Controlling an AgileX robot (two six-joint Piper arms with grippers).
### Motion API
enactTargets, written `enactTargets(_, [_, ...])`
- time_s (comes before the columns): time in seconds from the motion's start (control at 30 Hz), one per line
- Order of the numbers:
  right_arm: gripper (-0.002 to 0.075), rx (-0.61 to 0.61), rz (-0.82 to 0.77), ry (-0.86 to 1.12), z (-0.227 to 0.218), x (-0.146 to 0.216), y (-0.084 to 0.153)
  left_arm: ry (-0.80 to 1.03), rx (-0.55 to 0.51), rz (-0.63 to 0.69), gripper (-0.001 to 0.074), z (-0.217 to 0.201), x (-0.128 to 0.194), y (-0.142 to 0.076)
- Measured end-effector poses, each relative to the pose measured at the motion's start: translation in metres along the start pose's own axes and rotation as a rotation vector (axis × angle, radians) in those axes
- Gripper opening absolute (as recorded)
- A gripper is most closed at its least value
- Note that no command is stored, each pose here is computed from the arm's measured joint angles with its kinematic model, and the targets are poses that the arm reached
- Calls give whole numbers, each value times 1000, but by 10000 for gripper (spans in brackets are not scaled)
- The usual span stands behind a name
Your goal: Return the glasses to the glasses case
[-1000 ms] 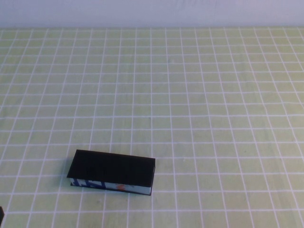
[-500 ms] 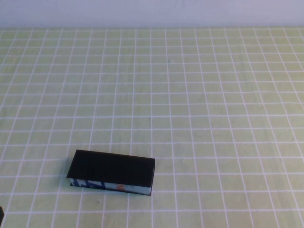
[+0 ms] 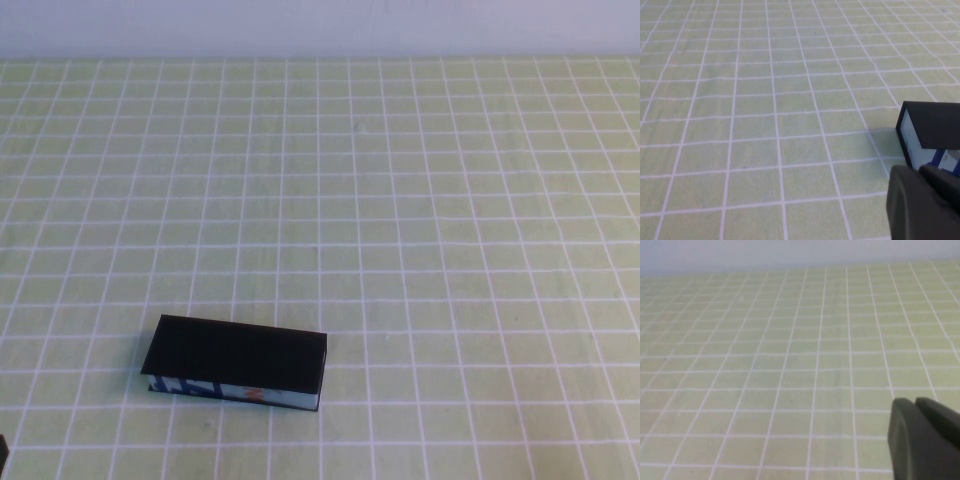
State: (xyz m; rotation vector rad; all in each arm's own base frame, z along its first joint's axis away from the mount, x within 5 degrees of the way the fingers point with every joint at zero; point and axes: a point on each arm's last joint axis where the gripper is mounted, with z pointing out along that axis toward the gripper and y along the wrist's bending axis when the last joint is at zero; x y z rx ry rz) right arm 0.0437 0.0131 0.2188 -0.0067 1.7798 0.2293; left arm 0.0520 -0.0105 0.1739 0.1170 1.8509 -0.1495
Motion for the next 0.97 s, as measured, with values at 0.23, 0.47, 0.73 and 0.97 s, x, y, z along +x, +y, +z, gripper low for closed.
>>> enactTargets(0.23, [-18,31,30,77,15,37,-8,0,0,0,-3,0,0,0])
enactTargets(0.47, [-18,45,31,34,17,39,-11,0,0,0,-3,0,0,0])
enactTargets(0.73, [-18,47,29,28,17,39,-11,0,0,0,-3,0,0,0])
enactTargets(0.97, [-18,47,29,28,17,39,-11,0,0,0,-3,0,0,0])
